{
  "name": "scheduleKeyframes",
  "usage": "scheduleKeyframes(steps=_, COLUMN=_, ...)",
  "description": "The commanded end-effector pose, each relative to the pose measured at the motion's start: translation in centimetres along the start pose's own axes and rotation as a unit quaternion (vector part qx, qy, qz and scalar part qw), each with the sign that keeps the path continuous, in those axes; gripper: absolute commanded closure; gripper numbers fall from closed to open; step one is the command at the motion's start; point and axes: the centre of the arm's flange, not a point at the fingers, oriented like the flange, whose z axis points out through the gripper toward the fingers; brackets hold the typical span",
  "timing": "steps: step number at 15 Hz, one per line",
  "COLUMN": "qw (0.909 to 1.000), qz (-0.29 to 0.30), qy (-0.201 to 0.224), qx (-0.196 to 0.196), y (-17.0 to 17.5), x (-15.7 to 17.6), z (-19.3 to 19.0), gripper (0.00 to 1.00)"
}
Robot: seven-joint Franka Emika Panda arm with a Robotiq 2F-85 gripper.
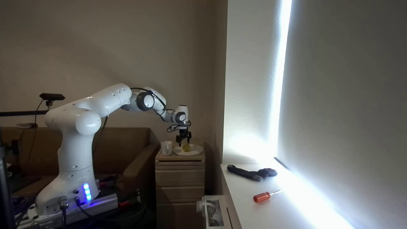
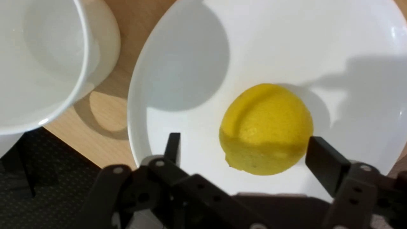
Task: Remove the lemon from the white plate and put it on the nightstand
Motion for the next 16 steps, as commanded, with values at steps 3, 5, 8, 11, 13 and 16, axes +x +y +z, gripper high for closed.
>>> scheduleKeyframes(steps=3, qw=0.9998, qz=0.005, qy=0.001, qx=-0.021, y=-0.1, x=0.0, z=1.9, gripper=0.00)
scheduleKeyframes(steps=5, qw=0.9998, qz=0.007, qy=0.005, qx=-0.018, y=-0.3, x=0.0, z=1.8, gripper=0.00)
scheduleKeyframes(steps=8, qw=1.0000, qz=0.007, qy=0.003, qx=-0.002, y=0.0, x=0.1, z=0.5, gripper=0.00)
scheduleKeyframes(steps=11, qw=0.9999, qz=0.009, qy=0.008, qx=0.005, y=-0.2, x=-0.1, z=0.7, gripper=0.00)
scheduleKeyframes(steps=13, qw=0.9995, qz=0.027, qy=0.010, qx=0.010, y=-1.0, x=-0.3, z=1.4, gripper=0.00)
scheduleKeyframes(steps=16, qw=0.9988, qz=0.040, qy=0.022, qx=0.020, y=-1.6, x=-0.5, z=2.3, gripper=0.00)
